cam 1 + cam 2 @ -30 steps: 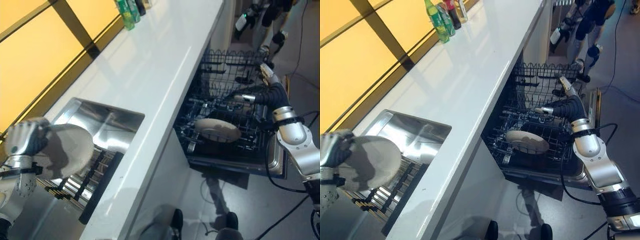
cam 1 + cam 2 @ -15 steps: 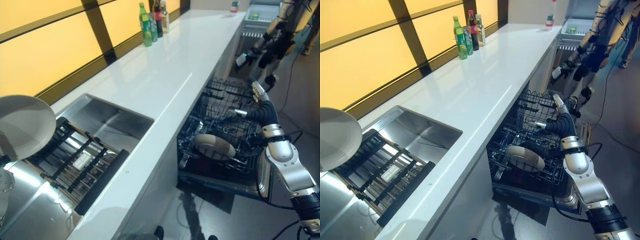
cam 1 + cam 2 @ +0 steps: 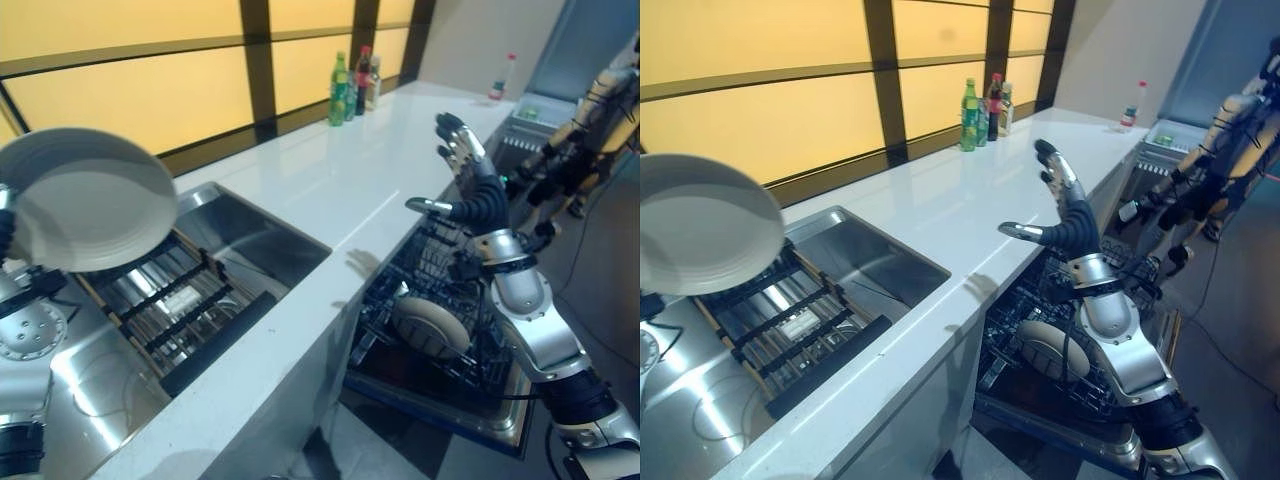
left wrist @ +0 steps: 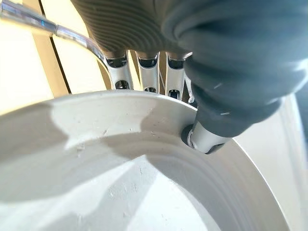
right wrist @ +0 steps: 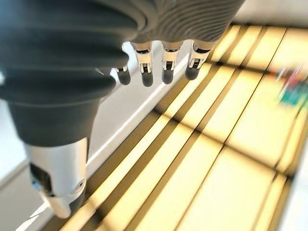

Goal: Pick up plates and place into dishwasher.

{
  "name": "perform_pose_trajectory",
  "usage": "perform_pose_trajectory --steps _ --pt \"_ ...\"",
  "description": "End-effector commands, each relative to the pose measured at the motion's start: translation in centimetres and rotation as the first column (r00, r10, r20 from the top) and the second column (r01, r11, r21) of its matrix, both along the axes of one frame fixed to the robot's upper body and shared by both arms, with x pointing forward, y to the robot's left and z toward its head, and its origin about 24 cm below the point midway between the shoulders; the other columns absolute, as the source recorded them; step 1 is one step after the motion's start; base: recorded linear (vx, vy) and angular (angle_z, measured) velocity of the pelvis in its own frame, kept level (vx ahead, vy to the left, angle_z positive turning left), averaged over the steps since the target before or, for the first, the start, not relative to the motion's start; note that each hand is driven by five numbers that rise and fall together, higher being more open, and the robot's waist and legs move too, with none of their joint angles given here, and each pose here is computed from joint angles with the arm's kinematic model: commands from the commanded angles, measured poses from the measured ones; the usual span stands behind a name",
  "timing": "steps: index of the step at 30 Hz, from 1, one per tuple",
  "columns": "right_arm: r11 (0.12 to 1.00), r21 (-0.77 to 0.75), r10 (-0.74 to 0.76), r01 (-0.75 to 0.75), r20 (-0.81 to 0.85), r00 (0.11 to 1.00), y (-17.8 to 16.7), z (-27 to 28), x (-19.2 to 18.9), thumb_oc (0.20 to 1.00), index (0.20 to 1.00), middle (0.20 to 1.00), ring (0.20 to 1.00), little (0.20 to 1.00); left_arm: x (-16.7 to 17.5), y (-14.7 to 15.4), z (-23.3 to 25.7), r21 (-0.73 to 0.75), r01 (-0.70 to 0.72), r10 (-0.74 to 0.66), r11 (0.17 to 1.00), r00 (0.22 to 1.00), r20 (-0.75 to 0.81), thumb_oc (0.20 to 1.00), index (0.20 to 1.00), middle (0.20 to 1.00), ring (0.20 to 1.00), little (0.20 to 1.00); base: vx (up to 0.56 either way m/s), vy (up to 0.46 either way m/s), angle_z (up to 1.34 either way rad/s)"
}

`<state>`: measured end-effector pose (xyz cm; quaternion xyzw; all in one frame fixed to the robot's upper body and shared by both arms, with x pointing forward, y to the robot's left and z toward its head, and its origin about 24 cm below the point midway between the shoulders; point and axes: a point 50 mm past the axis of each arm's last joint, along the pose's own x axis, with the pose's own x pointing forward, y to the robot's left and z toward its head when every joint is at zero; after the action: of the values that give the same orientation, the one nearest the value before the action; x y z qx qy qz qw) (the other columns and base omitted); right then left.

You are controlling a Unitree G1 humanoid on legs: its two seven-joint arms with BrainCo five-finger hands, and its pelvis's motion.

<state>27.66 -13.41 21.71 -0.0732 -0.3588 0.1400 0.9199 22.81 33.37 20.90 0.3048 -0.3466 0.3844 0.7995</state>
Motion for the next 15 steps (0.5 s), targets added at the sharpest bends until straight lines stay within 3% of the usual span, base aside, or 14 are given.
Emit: perform_pose_trajectory --steps 1,7,15 --pt "0.983 0.002 0.184 -0.186 0.118 0.976 3.5 3.1 -1.3 1.0 1.0 1.0 1.0 1.0 1.8 -3.0 1.2 -0.007 0.185 -0.184 0.983 0.98 0.081 0.2 0.2 0.2 0.2 0.2 -0.08 -0.094 0.32" --pt "0.951 0.039 0.302 -0.305 0.074 0.95 7.1 3.4 -1.5 1.0 1.0 1.0 1.0 1.0 3.4 -6.6 0.3 -0.059 0.329 -0.323 0.943 0.943 0.083 0.2 0.2 0.2 0.2 0.2 -0.08 -0.09 0.25" --pt "0.913 0.059 0.408 -0.403 -0.133 0.903 11.6 1.6 -1.4 1.0 1.0 1.0 1.0 1.0 4.5 -10.5 0.1 -0.08 0.439 -0.43 0.895 0.896 0.11 0.2 0.2 0.2 0.2 0.2 -0.08 -0.062 0.17"
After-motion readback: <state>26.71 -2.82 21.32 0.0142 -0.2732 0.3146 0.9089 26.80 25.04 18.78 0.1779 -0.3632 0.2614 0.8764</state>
